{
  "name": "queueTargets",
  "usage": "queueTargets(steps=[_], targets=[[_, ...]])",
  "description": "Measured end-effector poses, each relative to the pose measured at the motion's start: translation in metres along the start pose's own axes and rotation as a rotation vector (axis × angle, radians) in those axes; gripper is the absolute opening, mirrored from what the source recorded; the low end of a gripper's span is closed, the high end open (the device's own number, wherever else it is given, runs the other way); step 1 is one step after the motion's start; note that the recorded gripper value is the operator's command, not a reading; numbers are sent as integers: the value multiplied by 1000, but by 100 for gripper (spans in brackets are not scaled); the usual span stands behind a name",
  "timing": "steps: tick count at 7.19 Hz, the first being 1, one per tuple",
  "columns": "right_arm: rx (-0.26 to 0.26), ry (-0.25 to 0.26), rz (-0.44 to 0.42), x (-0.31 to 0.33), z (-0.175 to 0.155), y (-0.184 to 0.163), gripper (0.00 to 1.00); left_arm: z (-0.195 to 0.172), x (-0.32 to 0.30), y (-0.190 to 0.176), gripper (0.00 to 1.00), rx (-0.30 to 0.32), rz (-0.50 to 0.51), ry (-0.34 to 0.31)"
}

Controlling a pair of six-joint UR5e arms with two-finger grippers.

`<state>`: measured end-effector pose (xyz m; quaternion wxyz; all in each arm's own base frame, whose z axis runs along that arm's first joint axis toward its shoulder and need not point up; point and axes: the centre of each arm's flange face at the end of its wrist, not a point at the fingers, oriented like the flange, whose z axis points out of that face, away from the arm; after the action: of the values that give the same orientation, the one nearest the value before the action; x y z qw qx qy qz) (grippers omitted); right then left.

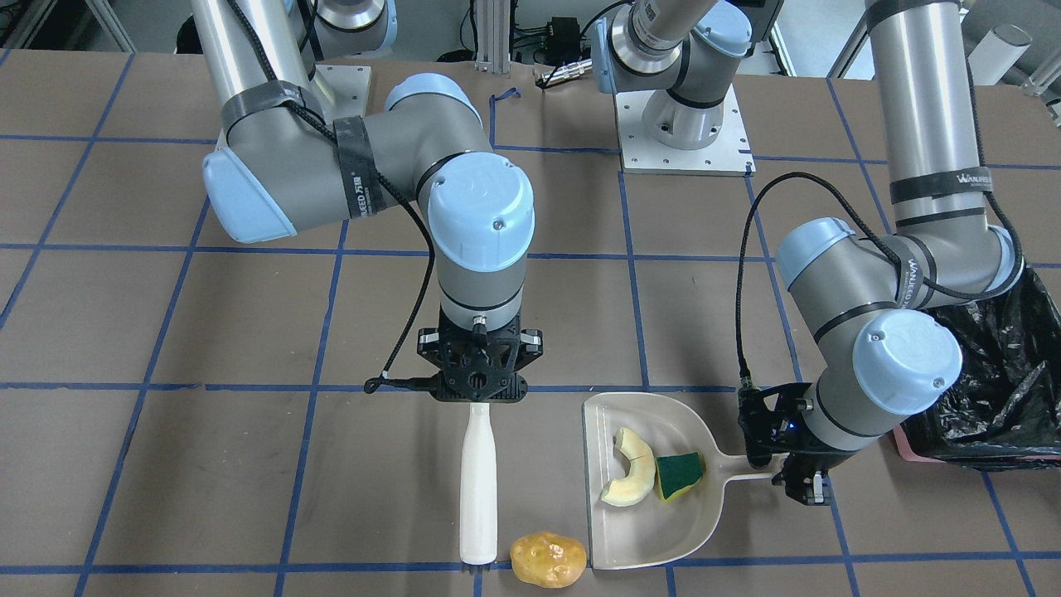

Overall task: Sweep and dump trash into bin
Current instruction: 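Sweep the sponge and banana peel into the dustpan with the right gripper's brush, then sweep the yellow potato into the dustpan with the brush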

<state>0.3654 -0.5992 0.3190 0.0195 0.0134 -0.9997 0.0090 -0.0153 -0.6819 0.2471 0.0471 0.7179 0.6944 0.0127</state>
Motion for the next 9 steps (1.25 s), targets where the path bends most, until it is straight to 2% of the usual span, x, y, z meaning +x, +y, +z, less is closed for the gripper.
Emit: queueTargets(steps=[3, 6, 9], targets=[[22, 17, -48, 3, 52, -31, 0, 0, 0, 0, 0, -2, -1, 0], [42, 45, -85, -2, 74, -56, 0, 0, 0, 0, 0, -2, -1, 0], [51, 38, -92, -12, 85, -76, 0, 2, 0, 0, 0, -2, -4, 3]])
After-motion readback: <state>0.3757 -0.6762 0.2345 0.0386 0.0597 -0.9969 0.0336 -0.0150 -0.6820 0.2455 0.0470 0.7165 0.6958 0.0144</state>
